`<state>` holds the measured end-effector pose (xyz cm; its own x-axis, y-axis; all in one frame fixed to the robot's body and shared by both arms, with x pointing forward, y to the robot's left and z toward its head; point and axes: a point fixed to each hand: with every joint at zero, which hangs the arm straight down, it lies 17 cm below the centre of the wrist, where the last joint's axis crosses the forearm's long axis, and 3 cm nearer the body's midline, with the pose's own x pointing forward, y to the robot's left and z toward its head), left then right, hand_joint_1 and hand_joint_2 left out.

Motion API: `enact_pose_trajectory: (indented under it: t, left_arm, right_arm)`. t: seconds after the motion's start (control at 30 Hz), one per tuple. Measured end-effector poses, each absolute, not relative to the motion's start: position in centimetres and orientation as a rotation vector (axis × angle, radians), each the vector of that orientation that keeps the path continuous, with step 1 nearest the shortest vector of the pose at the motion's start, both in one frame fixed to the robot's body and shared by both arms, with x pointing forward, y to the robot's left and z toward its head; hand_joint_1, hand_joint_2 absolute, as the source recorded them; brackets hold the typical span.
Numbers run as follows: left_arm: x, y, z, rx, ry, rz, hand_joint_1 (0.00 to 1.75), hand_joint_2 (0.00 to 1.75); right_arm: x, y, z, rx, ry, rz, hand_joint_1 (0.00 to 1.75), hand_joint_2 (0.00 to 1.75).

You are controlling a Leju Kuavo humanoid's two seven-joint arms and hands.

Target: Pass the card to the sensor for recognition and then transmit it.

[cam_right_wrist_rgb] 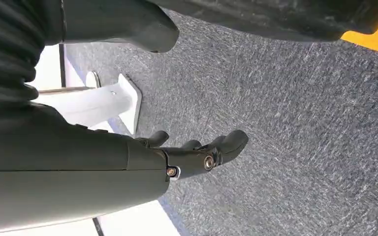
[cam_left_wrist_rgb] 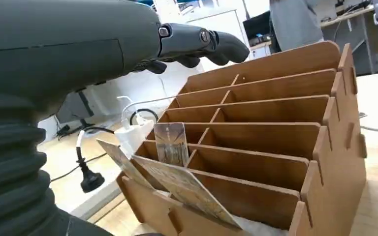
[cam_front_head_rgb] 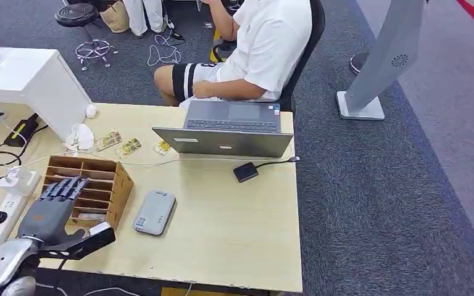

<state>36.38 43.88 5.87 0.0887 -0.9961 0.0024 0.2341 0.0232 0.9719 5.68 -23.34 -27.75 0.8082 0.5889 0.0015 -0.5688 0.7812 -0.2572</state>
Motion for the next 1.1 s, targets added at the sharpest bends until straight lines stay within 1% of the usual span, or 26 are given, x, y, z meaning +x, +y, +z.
enact_pose_trajectory:
  t: [0.07, 0.1, 0.33, 0.37, 1.1]
  left_arm:
    - [36.37, 43.92, 5.84, 1.062, -0.976, -1.237, 0.0, 1.75]
    - [36.36, 43.93, 5.83, 1.061, -0.976, -1.237, 0.03, 1.75]
    - [36.3, 44.12, 5.67, 1.055, -0.969, -1.239, 0.03, 1.75]
    - [36.28, 44.16, 5.63, 1.055, -0.968, -1.239, 1.75, 1.75]
    - [36.29, 43.84, 5.46, 1.02, -1.001, -1.224, 1.75, 1.75]
  right_arm:
    - [5.68, -23.37, -27.75, -0.251, -0.083, 0.626, 0.0, 1.75]
    - [5.68, -23.37, -27.75, -0.251, -0.083, 0.626, 0.0, 1.75]
    - [5.68, -23.37, -27.75, -0.251, -0.083, 0.627, 0.0, 1.75]
    - [5.68, -23.36, -27.75, -0.251, -0.084, 0.627, 0.0, 1.75]
    - [5.68, -23.36, -27.75, -0.251, -0.084, 0.629, 0.0, 1.75]
